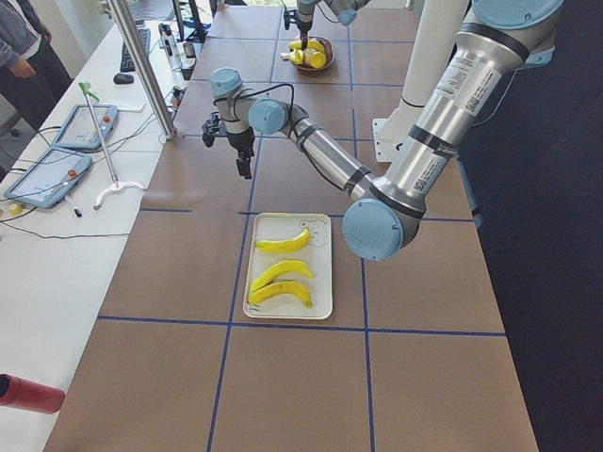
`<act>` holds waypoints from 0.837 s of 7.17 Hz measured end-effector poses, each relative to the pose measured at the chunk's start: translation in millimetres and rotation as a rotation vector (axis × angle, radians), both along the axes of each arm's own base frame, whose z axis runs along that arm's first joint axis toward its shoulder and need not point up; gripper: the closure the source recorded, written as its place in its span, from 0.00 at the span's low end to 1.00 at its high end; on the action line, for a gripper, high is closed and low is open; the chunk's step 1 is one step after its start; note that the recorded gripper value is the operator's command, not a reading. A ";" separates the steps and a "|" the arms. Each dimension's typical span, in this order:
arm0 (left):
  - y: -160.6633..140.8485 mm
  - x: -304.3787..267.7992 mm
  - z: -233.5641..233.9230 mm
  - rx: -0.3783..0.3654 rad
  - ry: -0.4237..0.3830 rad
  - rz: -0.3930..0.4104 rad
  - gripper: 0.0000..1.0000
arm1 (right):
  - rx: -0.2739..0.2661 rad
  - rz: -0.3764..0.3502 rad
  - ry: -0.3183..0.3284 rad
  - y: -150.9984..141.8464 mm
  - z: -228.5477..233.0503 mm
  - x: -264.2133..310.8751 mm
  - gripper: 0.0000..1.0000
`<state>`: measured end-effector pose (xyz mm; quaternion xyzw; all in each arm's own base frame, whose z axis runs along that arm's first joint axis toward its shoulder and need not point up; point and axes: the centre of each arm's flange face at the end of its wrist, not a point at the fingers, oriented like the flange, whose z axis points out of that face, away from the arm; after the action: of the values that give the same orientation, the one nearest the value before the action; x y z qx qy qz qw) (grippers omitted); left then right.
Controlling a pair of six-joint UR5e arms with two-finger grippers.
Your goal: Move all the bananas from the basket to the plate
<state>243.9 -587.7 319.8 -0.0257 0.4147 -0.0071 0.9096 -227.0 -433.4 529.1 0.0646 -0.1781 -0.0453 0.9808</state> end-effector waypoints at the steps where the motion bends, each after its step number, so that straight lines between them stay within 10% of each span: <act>1: 0.2 2.8 1.1 -0.002 -0.001 0.004 0.00 | 0.002 -0.004 0.012 0.4 2.5 -0.7 0.32; 6: 2.8 11.7 2.4 -0.005 -0.003 0.018 0.00 | 0.005 -0.025 0.071 7.9 19.2 -7.7 0.52</act>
<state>255.6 -584.9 322.2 -0.0318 0.4132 -0.0002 0.9101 -234.7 -425.5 548.3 0.0632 -0.1438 -0.0604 0.9857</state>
